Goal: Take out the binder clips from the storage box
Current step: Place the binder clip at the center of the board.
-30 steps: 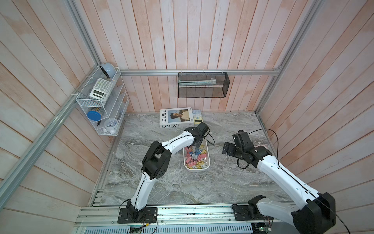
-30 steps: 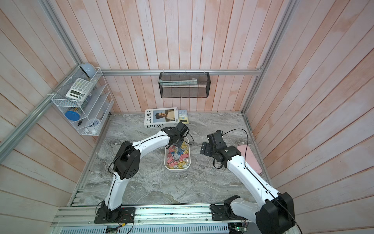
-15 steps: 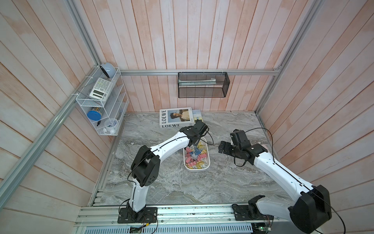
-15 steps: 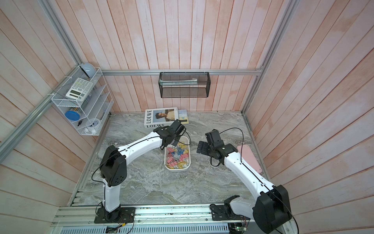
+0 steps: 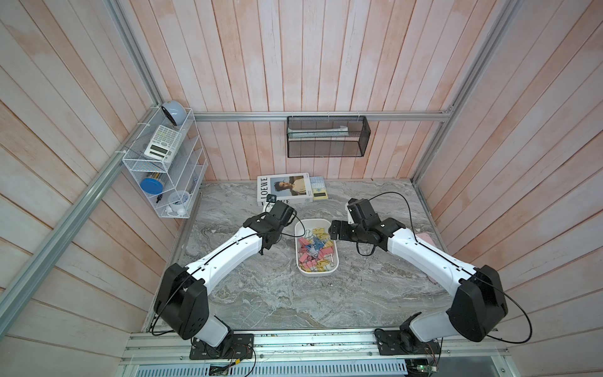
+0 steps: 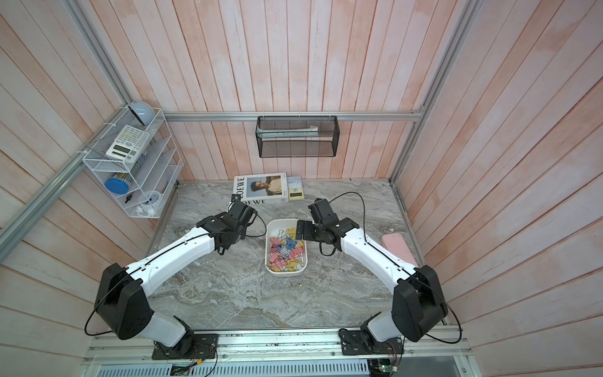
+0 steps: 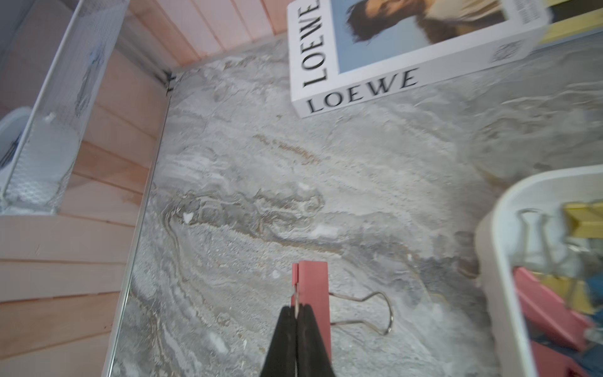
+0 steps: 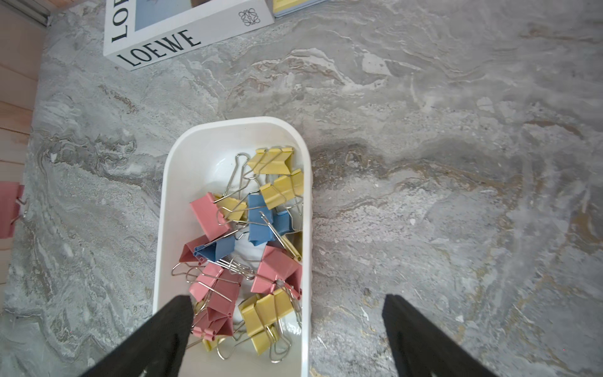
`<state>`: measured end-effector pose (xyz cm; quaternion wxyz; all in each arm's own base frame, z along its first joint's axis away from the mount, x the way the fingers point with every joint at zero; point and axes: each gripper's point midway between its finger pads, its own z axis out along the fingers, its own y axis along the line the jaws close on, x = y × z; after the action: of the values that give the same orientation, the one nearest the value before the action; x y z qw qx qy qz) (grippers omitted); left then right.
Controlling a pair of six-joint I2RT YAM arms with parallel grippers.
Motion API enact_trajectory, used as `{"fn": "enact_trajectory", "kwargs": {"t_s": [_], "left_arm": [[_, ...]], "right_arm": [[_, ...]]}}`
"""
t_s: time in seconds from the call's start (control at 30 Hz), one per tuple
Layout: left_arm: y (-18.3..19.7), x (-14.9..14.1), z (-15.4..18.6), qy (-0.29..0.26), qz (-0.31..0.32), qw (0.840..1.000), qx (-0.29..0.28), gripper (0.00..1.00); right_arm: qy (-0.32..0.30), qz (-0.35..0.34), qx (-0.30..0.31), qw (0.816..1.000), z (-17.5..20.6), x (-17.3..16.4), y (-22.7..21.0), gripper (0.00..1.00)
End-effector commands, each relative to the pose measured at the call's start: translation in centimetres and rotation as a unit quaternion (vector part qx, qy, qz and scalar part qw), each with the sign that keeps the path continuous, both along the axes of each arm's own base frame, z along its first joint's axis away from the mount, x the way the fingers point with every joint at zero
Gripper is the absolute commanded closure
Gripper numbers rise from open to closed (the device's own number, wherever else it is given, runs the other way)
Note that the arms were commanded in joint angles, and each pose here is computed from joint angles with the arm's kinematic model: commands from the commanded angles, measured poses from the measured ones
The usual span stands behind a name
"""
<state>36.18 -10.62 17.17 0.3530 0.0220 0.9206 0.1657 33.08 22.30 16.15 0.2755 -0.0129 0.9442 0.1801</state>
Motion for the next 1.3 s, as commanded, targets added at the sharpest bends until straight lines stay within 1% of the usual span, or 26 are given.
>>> {"fn": "enact_trajectory", "kwargs": {"t_s": [0.0, 0.1, 0.2, 0.4, 0.53, 0.6, 0.63, 0.73, 0.8, 0.83, 0.93, 1.0, 1.1, 1.13, 1.17, 1.27], "left_arm": [[2.7, -0.4, -0.7, -0.018, 0.043, 0.999, -0.026, 1.0], [4.2, -0.5, -2.8, -0.007, 0.064, 0.998, -0.028, 1.0], [4.5, 0.1, -4.7, 0.003, 0.071, 0.997, -0.03, 1.0], [4.7, 3.5, -7.3, 0.006, 0.087, 0.996, -0.017, 1.0], [4.4, 5.4, -8.9, 0.027, 0.087, 0.996, -0.011, 1.0], [4.0, 6.0, -9.0, 0.026, 0.084, 0.996, -0.015, 1.0], [3.8, 6.2, -8.9, 0.027, 0.082, 0.996, -0.018, 0.98], [3.4, 6.0, -8.8, 0.035, 0.081, 0.996, -0.033, 0.84], [3.4, 5.6, -8.7, 0.037, 0.081, 0.995, -0.04, 0.67], [3.4, 5.4, -8.7, 0.038, 0.081, 0.995, -0.044, 0.59], [2.8, 4.5, -8.3, 0.04, 0.075, 0.994, -0.071, 0.44], [1.9, 4.3, -7.5, 0.034, 0.057, 0.993, -0.096, 0.36], [0.9, 4.0, -5.5, 0.017, 0.041, 0.993, -0.111, 0.29], [0.5, 4.0, -4.8, 0.01, 0.035, 0.993, -0.115, 0.24], [0.0, 4.0, -4.1, 0.006, 0.028, 0.992, -0.12, 0.22], [-2.3, 4.2, -1.8, -0.014, -0.011, 0.992, -0.122, 0.22]], "right_arm": [[-0.007, 0.032, 0.006, 0.999, 0.8, 0.0, 1.9, 0.02], [-0.002, 0.043, 0.007, 0.999, 0.6, -0.2, 2.7, 0.02], [0.004, 0.05, 0.004, 0.999, 0.5, -0.5, 3.2, 0.02], [0.011, 0.055, -0.004, 0.998, 0.5, -0.9, 3.2, 0.02], [0.013, 0.054, -0.011, 0.998, 0.6, -1.3, 2.7, 0.02], [0.012, 0.053, -0.015, 0.998, 0.8, -1.4, 2.5, 0.02], [0.01, 0.051, -0.019, 0.998, 0.8, -1.5, 2.2, 0.02], [0.003, 0.047, -0.023, 0.999, 1.1, -1.6, 1.8, 0.02], [-0.003, 0.044, -0.024, 0.999, 1.2, -1.6, 1.6, 0.02], [-0.006, 0.042, -0.024, 0.999, 1.2, -1.6, 1.5, 0.02], [-0.013, 0.035, -0.029, 0.999, 1.3, -1.6, 1.0, 0.02], [-0.024, 0.033, -0.031, 0.999, 1.5, -1.5, 0.6, 0.02], [-0.039, 0.024, -0.031, 0.999, 1.7, -1.3, -0.3, 0.02], [-0.042, 0.02, -0.029, 0.999, 1.8, -1.3, -0.5, 0.02], [-0.045, 0.016, -0.026, 0.999, 1.8, -1.2, -0.9, 0.02], [-0.055, -0.001, -0.025, 0.998, 1.9, -1.1, -2.2, 0.02]]}}
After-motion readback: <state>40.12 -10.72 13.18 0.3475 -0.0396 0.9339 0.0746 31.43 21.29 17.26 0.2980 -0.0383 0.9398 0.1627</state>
